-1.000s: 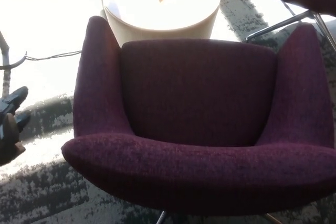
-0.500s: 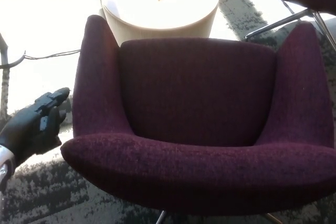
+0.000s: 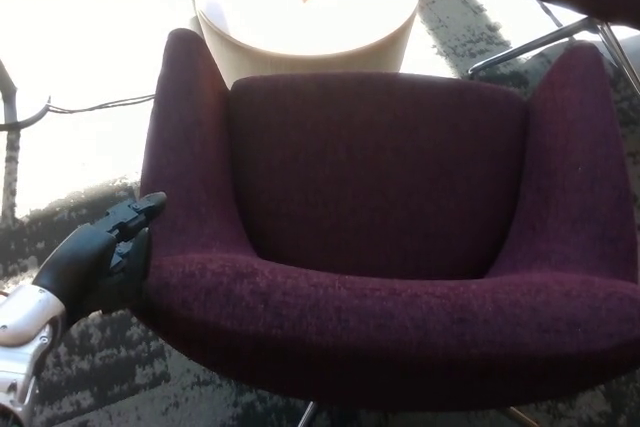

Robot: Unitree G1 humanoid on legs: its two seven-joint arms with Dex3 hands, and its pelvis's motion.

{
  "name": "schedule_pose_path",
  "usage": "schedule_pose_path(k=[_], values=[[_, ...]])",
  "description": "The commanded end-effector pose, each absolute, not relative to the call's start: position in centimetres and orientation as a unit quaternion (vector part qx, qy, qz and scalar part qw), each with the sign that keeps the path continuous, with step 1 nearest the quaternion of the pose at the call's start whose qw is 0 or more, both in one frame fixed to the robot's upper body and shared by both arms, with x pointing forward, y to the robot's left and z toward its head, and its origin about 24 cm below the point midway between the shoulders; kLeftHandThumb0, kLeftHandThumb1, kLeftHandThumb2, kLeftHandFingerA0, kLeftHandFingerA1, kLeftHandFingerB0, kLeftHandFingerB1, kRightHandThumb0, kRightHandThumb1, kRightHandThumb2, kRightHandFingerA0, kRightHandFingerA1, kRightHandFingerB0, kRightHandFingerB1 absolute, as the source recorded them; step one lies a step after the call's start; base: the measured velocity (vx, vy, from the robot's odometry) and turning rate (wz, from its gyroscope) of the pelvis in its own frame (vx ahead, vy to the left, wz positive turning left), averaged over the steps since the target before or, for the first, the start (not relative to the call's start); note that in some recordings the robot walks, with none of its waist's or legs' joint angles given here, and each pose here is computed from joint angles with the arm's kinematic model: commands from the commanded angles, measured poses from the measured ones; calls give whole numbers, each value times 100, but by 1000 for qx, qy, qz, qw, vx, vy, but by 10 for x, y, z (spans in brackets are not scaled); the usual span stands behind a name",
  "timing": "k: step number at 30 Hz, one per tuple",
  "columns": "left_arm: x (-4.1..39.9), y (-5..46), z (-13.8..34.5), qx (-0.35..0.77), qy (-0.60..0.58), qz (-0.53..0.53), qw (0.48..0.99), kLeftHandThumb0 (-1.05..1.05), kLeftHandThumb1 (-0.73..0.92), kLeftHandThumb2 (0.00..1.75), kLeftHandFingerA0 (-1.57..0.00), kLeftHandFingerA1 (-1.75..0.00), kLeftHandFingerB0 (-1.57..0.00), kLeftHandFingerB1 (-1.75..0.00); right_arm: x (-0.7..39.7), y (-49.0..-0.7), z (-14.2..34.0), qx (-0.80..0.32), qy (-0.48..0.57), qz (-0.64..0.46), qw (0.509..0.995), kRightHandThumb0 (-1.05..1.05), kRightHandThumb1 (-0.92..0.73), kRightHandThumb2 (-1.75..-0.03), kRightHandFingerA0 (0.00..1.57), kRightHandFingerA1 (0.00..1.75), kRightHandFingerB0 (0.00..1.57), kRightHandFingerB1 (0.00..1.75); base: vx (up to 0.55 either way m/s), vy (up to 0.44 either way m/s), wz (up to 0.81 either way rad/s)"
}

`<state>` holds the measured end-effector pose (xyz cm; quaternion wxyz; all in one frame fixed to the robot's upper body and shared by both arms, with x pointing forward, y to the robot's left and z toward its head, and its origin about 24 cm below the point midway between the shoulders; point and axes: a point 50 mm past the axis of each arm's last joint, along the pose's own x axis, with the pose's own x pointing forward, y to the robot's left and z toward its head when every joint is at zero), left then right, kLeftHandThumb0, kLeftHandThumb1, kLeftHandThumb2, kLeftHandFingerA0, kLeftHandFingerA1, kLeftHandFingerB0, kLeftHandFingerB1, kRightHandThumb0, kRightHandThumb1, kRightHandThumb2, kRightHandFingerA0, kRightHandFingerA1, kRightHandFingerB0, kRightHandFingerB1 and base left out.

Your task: The robot stands in front of a sofa and uses its left hand to push the left side of the sofa

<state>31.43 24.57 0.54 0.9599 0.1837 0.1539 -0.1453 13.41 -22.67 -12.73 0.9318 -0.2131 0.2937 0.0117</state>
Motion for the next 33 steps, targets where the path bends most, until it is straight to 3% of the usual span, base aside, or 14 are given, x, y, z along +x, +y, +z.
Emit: schedule_pose_path(k=[1, 23, 24, 31, 33], values=[[304, 245, -8, 205, 178, -158, 950, -96, 89, 131, 0, -11, 0, -8, 131, -231, -127, -217, 293, 7, 931, -62, -78, -64, 61, 46, 56, 42, 0, 0, 0], [287, 181, -28, 220, 165, -276, 921, -92, 89, 128, 0, -16, 0, -14, 137, -230, -124, -209, 284, 1, 936, -61, -77, -64, 65, 46, 57, 41, 0, 0, 0], [283, 170, -32, 231, 167, -297, 911, -88, 81, 125, 0, -19, -10, -23, 138, -230, -124, -215, 282, 3, 935, -60, -78, -64, 69, 49, 57, 42, 0, 0, 0], [275, 156, -35, 231, 171, -330, 899, -90, 83, 125, 0, -16, -7, -19, 139, -230, -124, -193, 284, -4, 939, -60, -76, -63, 73, 53, 58, 42, 0, 0, 0], [271, 145, -37, 230, 167, -351, 892, -100, 90, 127, 0, -10, -5, -14, 141, -231, -123, -203, 281, 1, 938, -60, -77, -64, 69, 46, 57, 41, 0, 0, 0]])
